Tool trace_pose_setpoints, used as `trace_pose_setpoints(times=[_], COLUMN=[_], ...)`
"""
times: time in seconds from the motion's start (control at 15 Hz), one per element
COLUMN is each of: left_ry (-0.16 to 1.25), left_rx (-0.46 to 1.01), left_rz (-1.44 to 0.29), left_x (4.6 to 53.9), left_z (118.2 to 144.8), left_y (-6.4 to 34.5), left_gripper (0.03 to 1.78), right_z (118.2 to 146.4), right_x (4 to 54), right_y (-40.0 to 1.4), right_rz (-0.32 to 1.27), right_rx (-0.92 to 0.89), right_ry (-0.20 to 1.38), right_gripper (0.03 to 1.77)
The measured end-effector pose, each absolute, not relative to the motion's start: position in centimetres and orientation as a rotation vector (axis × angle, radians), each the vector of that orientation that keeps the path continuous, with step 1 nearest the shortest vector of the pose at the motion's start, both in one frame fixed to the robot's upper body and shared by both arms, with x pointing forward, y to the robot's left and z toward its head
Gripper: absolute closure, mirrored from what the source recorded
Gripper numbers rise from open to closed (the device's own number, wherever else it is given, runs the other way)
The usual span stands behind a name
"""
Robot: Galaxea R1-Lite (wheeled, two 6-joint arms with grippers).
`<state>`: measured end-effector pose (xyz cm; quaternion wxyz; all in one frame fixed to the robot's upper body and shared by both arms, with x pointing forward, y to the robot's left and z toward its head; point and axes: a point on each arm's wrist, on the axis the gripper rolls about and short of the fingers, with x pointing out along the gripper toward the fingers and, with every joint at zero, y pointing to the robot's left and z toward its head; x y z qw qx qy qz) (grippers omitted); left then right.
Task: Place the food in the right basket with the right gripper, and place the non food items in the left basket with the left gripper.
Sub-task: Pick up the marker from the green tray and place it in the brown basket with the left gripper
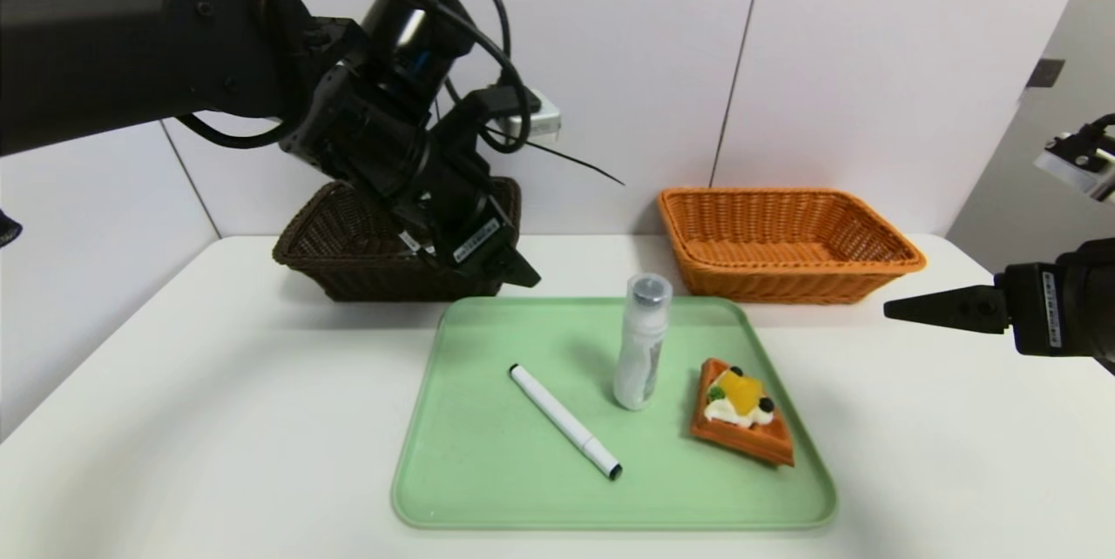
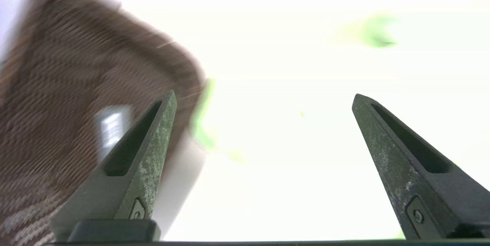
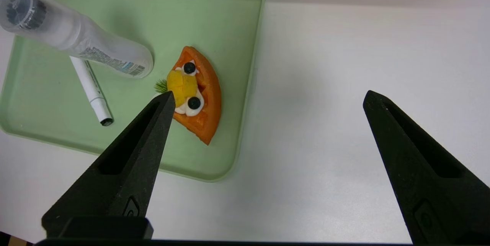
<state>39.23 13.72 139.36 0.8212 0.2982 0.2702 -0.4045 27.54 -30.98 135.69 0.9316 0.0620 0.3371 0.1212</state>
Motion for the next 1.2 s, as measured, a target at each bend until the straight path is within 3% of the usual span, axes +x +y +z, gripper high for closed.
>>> trace_pose_setpoints(times=[0.67, 1.2], left_ry=[0.617, 0.640], left_rx=[0.829, 0.919], left_rz=[-1.434, -1.577], left_x=[37.6, 39.4], left_z=[134.5, 129.7], left_y=[10.5, 8.6], left_gripper=[0.14, 0.12], right_z=[135.3, 135.3], right_x=[27.3, 27.0], right_y=[-31.6, -31.7], right_rz=[0.221, 0.213], right_rx=[0.137, 0.141], right_ry=[0.699, 0.697], right_gripper=[0.10, 0.10])
